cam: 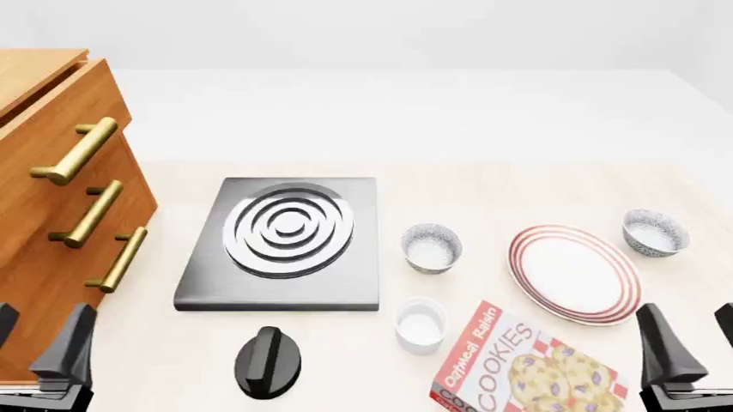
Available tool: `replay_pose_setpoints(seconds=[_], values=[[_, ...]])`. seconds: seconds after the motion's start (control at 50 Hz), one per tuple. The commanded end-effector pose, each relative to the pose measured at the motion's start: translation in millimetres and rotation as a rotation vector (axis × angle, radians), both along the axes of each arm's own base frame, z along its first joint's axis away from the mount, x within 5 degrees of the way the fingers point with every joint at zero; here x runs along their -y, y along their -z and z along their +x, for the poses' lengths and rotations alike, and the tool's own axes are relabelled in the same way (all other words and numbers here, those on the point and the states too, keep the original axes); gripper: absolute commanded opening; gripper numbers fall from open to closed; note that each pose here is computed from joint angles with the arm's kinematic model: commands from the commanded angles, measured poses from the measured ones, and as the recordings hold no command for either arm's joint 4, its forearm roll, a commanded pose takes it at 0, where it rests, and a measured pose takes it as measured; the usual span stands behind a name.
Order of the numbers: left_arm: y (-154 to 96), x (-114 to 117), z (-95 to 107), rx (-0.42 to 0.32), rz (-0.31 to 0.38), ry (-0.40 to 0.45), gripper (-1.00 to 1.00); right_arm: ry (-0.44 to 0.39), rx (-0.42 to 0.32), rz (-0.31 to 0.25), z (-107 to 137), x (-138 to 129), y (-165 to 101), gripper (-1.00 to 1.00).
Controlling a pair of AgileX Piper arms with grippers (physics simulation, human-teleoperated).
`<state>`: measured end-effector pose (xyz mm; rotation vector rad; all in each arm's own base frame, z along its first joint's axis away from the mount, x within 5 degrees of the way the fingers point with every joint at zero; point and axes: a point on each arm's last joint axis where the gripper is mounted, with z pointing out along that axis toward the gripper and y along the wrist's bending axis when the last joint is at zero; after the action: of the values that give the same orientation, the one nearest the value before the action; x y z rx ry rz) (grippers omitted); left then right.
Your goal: Pick the akita bowl next to the plate and place it on the plate.
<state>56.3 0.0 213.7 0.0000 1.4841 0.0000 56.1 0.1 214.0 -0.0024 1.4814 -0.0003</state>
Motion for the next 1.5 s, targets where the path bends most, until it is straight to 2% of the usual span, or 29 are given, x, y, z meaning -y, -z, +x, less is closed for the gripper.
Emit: replay_pose_setpoints(seconds=[0.02,0.06,0.62,1.02,1.5], values=[[-1,0,0,-0.001,0.0,0.0,1.0,-0.005,0.009,-0.009,0,0,-2,1.0],[-1,0,0,-0.001,0.0,0.0,1.0,-0.006,0.011,-0.014,-1,0,-11,1.0],[-1,0,0,-0.001,0.0,0.0,1.0,-0.031,0.034,-0.014,2,-2,-45,1.0],[-1,0,0,-0.001,0.0,0.0,1.0,-0.037,0.03,-0.012,26,-3,-68,1.0],[-1,0,0,-0.001,0.0,0.0,1.0,-0.039,0.01,-0.014,49,-4,-80,1.0]])
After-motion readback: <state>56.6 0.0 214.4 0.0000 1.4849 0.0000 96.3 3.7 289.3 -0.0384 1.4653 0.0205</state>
